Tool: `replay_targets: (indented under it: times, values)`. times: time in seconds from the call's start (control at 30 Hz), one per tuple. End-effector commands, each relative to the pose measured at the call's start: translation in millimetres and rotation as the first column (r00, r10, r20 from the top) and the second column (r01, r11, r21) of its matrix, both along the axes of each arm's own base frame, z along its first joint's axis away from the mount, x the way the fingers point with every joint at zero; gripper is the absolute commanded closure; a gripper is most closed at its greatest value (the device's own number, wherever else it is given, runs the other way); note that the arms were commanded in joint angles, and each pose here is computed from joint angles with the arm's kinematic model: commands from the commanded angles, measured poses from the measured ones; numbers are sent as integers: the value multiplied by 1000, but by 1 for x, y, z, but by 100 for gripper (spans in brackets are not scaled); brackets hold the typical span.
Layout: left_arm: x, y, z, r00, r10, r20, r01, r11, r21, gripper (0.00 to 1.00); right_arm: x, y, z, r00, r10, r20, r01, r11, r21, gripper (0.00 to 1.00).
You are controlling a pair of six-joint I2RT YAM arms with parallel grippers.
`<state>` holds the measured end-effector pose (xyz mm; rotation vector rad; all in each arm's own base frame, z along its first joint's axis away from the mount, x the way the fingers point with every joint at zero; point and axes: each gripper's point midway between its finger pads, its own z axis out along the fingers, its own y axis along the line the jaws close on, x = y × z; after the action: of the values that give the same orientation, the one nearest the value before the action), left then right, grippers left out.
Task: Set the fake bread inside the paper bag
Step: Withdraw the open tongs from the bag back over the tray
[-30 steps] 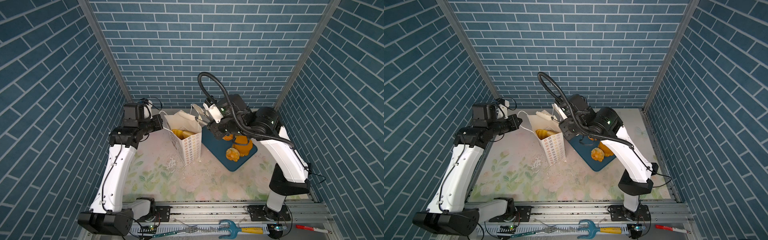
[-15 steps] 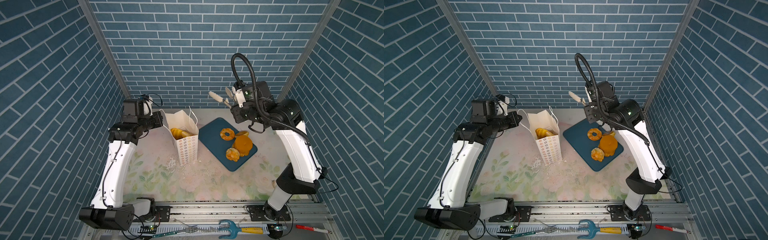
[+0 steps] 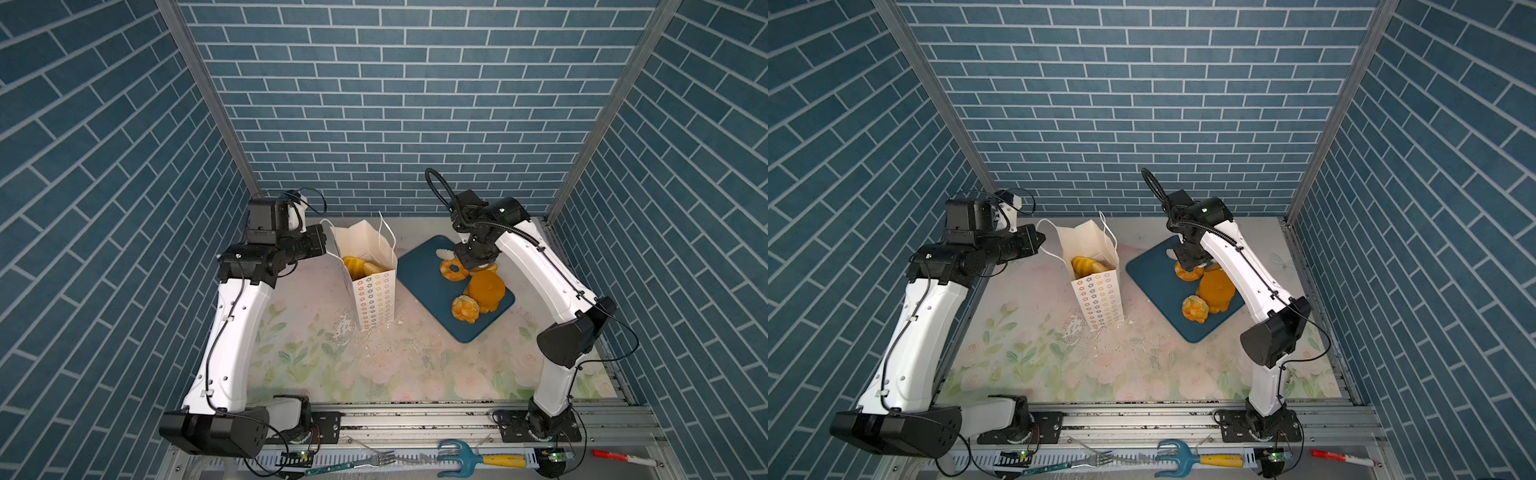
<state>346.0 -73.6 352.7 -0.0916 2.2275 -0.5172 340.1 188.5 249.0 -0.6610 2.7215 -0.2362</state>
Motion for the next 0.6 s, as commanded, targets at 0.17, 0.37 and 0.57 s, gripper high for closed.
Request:
replay_targets:
  times: [0.17, 0.37, 0.57]
  values:
    - [-8, 2, 2, 1000, -1, 2, 1, 1000, 7, 100, 21, -3, -43, 995, -19, -94, 19, 1000, -2, 59]
    - [-9, 4, -1, 1000, 8, -7, -8, 1000, 14, 100, 33, 3, -65, 992, -8, -127, 12, 999, 33, 60]
    - [-9, 6, 0, 1000, 17, -8, -17, 1000, 15, 100, 34, 7, -83, 985, 1, -171, 5, 999, 33, 62]
